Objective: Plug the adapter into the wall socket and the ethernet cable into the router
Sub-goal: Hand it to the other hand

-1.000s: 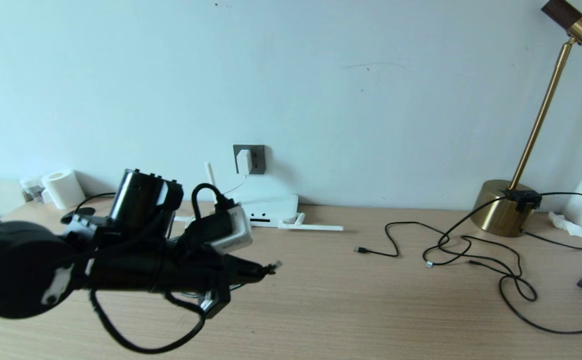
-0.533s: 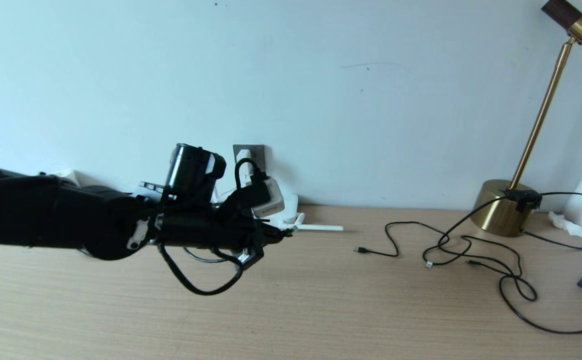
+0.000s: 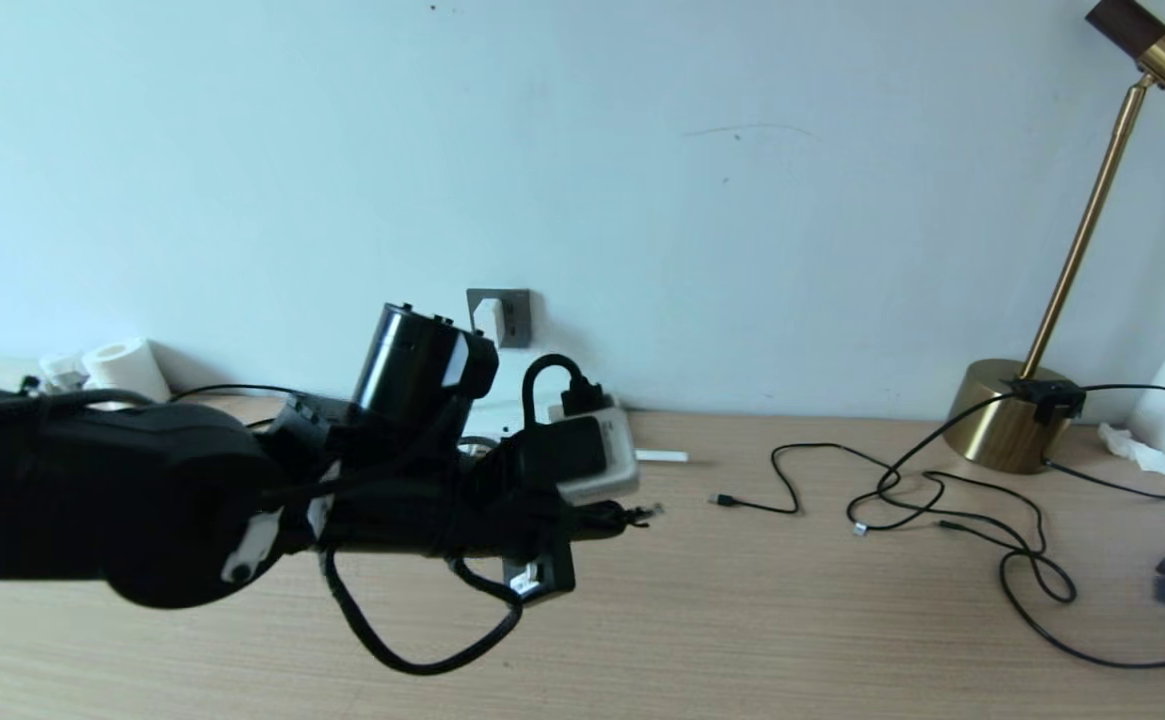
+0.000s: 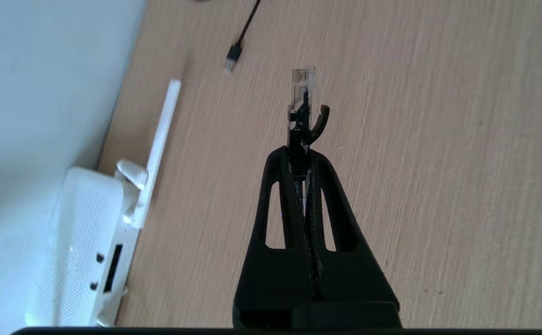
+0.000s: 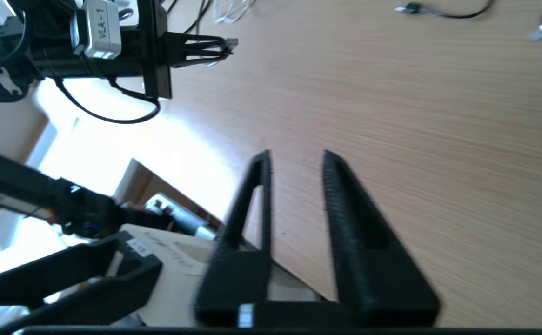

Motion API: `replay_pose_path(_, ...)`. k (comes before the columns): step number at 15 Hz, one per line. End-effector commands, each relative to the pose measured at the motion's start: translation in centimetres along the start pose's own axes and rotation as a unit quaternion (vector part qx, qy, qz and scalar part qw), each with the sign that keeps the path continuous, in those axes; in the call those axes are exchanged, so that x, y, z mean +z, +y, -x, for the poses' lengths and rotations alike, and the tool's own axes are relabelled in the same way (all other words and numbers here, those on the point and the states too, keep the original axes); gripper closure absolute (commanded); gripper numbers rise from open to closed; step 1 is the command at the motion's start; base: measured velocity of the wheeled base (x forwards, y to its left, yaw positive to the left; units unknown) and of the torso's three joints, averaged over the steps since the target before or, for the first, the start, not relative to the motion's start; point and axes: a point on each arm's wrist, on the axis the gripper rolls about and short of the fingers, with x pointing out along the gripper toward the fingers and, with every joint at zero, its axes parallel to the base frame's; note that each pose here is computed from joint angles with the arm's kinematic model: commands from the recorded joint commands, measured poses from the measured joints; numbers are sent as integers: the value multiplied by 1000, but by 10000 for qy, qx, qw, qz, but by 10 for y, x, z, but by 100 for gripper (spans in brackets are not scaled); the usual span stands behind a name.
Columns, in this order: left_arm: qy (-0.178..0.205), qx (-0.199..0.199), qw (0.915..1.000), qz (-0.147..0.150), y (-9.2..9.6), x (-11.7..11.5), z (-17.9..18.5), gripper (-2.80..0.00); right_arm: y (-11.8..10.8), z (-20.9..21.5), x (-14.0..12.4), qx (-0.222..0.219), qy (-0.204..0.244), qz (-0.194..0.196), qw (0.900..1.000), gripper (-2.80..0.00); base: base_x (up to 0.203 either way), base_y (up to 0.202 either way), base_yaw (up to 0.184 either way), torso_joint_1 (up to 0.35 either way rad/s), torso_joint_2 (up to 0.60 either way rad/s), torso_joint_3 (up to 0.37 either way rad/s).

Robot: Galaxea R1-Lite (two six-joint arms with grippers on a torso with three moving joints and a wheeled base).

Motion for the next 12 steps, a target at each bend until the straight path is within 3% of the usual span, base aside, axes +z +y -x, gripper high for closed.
replay_pose_path(1, -113, 77, 9998, -154, -2, 14, 0, 0, -17, -36, 26, 12, 574, -357, 9977, -280, 0, 0, 0, 0, 0, 0)
replay_pose_path(6, -316, 311, 9983, -380, 6, 48, -22, 0, -37, -97, 62, 173, 1135, -186, 9932, -280, 0, 0, 0, 0, 0, 0)
replay_pose_path(12, -557, 99, 9967, -584, -9, 72, -44, 0, -53, -155, 77, 317, 914, 253, 9950, -280, 0, 0, 0, 0, 0, 0)
